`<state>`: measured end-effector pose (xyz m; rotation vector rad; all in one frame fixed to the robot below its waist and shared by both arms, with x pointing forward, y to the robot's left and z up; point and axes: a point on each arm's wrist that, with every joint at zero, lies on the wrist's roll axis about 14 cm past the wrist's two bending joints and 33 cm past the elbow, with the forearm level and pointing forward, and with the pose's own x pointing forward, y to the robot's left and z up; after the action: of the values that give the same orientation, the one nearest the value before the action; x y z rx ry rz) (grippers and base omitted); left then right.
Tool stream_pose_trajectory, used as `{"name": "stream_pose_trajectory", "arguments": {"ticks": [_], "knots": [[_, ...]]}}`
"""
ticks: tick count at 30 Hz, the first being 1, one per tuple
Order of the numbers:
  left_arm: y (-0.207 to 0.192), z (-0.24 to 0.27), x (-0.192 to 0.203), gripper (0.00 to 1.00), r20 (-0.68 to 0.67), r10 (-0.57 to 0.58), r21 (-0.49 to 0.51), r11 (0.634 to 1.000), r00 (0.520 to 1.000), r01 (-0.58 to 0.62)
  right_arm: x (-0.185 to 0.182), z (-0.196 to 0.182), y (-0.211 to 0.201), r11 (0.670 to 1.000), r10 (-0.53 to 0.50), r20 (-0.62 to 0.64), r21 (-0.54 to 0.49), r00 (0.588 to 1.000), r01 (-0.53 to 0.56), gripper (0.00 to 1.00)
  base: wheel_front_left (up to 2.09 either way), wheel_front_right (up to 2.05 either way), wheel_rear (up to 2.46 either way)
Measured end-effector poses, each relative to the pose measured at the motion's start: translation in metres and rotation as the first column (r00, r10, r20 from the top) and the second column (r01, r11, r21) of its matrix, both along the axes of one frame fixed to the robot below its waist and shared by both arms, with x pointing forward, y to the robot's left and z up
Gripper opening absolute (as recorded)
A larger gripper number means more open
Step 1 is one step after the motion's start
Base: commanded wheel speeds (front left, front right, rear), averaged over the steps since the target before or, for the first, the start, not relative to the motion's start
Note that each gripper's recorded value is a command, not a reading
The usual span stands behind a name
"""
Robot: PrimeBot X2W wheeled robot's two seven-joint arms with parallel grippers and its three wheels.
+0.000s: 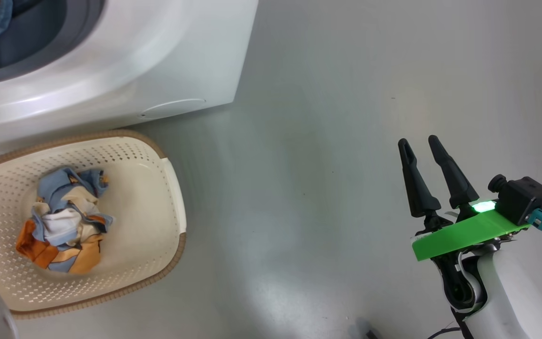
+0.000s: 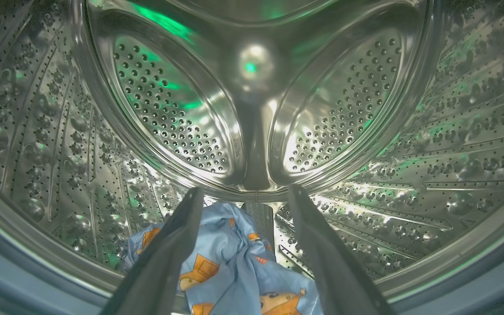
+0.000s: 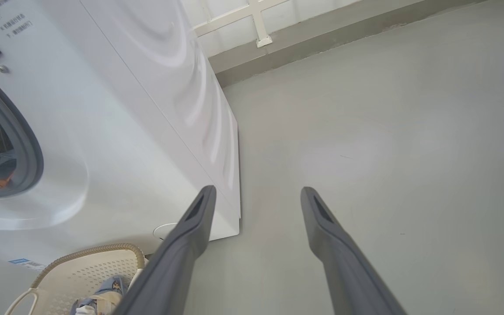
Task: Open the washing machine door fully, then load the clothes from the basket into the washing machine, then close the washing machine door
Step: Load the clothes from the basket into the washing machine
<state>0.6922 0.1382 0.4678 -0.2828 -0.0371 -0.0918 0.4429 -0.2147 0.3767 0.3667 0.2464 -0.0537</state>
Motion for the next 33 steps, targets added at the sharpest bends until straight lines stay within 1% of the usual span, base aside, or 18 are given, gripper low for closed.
{"name": "stream_pose_trajectory", "arguments": {"ticks": [9, 17, 23, 33], "knots": [[0.0, -0.002, -0.027, 1.0, 0.003, -0.01, -0.002, 1.0, 1.0, 0.01, 0.003, 0.01, 0.003, 1.0, 0.017, 0.026, -0.001, 1.0, -0.017, 1.0, 0.0, 0.0, 0.0], [-0.001, -0.007, -0.063, 1.0, -0.017, -0.02, 0.001, 1.0, 1.0, 0.02, 0.001, 0.025, 0.003, 0.999, 0.031, 0.06, -0.012, 0.998, -0.03, 1.0, 0.0, 0.0, 0.0], [0.004, -0.011, -0.093, 1.0, -0.038, -0.012, -0.004, 1.0, 0.999, 0.012, -0.011, 0.03, 0.003, 0.999, 0.041, 0.058, -0.019, 0.997, -0.04, 1.0, 0.0, 0.0, 0.0], [0.012, -0.005, -0.141, 1.0, -0.044, -0.01, 0.026, 1.0, 0.999, 0.011, -0.022, 0.045, 0.001, 0.997, 0.069, 0.082, -0.045, 0.994, -0.065, 1.0, 0.0, 0.0, 0.0]]}}
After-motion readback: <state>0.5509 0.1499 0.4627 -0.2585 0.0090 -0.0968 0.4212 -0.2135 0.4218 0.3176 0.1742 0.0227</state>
